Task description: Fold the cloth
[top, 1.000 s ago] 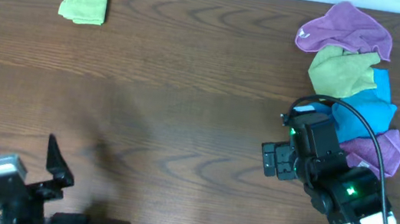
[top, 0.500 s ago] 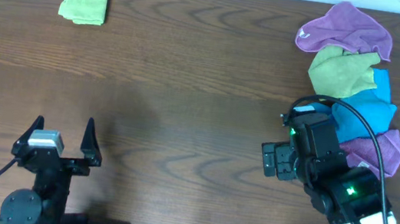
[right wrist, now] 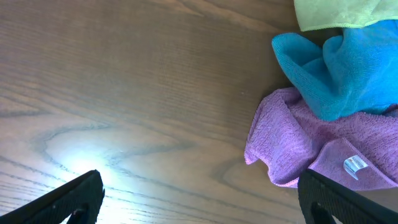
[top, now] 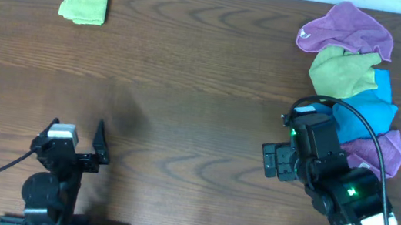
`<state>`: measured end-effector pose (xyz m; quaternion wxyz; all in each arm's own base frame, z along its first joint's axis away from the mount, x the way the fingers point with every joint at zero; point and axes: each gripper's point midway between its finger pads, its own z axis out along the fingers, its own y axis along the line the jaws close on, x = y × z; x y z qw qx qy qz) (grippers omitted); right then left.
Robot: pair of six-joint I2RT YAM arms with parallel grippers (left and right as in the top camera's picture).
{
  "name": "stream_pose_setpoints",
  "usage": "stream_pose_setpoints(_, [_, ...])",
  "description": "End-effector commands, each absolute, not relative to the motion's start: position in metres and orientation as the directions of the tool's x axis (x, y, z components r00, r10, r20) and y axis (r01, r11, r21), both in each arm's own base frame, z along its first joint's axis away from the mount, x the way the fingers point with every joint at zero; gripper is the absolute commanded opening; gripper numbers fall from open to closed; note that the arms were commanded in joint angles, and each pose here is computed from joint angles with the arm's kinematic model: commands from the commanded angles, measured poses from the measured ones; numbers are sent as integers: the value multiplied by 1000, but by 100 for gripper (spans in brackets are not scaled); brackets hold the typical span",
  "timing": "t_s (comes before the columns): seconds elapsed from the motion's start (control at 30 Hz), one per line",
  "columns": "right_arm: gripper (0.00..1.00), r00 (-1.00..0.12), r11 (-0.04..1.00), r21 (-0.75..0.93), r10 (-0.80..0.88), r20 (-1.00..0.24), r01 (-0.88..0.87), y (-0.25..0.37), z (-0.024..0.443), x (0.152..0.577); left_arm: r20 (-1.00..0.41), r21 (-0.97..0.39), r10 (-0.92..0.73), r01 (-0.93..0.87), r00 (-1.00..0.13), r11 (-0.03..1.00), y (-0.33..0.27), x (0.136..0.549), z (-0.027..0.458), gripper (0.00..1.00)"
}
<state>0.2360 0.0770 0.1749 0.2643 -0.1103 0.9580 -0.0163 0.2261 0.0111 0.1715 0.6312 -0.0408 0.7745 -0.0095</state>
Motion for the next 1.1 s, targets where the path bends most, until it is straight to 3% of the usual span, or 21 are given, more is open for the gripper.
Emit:
stream_pose_setpoints(0.0, [99,-840,979,-86,-201,-505,-182,74,175,236,-974,-50,-58,-44,-220,998,9,228,158,95])
stream_pose_setpoints(0.27, [99,-840,979,-86,-201,-505,-182,74,175,236,-955,-51,-60,-39,-290,998,8,230,124,95])
stream_pose_setpoints(1.07, [99,-840,979,-86,-201,-505,-182,74,175,236,-955,-37,-60,-84,-291,996,16,229,123,95])
